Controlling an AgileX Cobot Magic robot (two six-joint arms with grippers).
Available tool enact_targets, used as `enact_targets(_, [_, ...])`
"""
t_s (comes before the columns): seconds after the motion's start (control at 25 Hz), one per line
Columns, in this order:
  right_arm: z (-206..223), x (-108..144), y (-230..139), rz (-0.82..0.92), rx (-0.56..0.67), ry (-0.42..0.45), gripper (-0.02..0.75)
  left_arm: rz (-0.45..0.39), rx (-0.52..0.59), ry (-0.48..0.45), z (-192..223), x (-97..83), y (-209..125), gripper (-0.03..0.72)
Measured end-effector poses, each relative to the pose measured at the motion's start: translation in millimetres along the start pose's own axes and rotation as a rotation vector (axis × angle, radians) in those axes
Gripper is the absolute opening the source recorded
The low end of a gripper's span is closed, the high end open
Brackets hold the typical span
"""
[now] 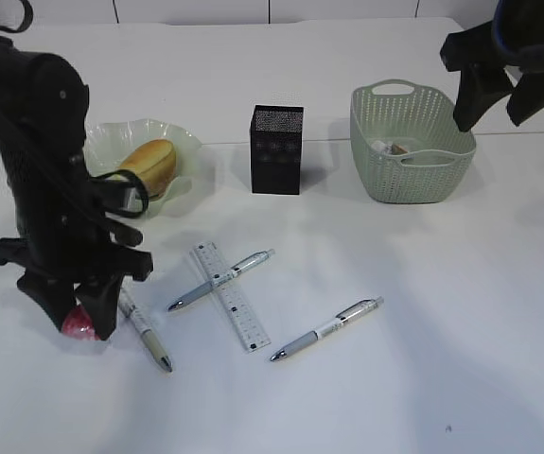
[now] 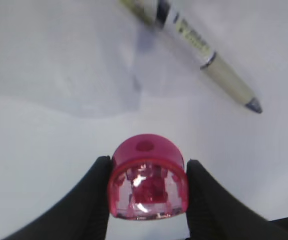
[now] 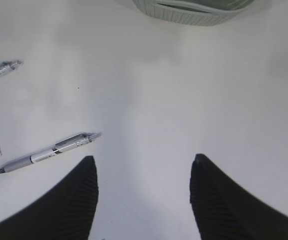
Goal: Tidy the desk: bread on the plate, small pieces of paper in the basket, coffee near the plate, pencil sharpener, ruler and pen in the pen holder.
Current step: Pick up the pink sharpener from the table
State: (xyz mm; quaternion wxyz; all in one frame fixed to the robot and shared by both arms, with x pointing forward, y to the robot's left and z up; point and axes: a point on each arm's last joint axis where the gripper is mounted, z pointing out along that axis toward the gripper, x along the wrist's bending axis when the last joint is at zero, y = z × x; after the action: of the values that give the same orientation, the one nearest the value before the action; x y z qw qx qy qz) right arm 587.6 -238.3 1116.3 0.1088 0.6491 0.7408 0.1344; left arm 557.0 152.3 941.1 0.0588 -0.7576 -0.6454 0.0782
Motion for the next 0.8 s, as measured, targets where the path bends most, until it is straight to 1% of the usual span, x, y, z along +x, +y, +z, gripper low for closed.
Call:
enact_targets(0.16, [0.0, 0.0, 0.0, 0.000, 0.000, 0.000, 0.460, 0.007, -0.088, -0.028, -23.9, -6.2, 13.9, 0.289])
enact_targets(0.44, [0.0, 0.0, 0.0, 0.000, 0.000, 0.000, 0.460, 0.017, -0.221, -0.109, -67.0, -18.6, 30.2, 0.289])
enact_targets(0.64, [0.0, 0.0, 0.0, 0.000, 0.000, 0.000, 0.460, 0.055, -0.312, -0.142, -94.1, -24.1, 37.1, 0.289])
enact_targets(0.68, [0.0, 0.0, 0.0, 0.000, 0.000, 0.000, 0.460, 0.063, -0.327, -0.146, -98.9, -24.9, 37.9, 0.307])
enact_targets(0.72, [0.0, 0.0, 0.0, 0.000, 0.000, 0.000, 0.460, 0.072, -0.340, -0.151, -103.2, -25.7, 38.5, 0.290])
enact_targets(0.8, [0.0, 0.0, 0.0, 0.000, 0.000, 0.000, 0.460, 0.095, -0.363, -0.154, -109.5, -26.7, 39.6, 0.289])
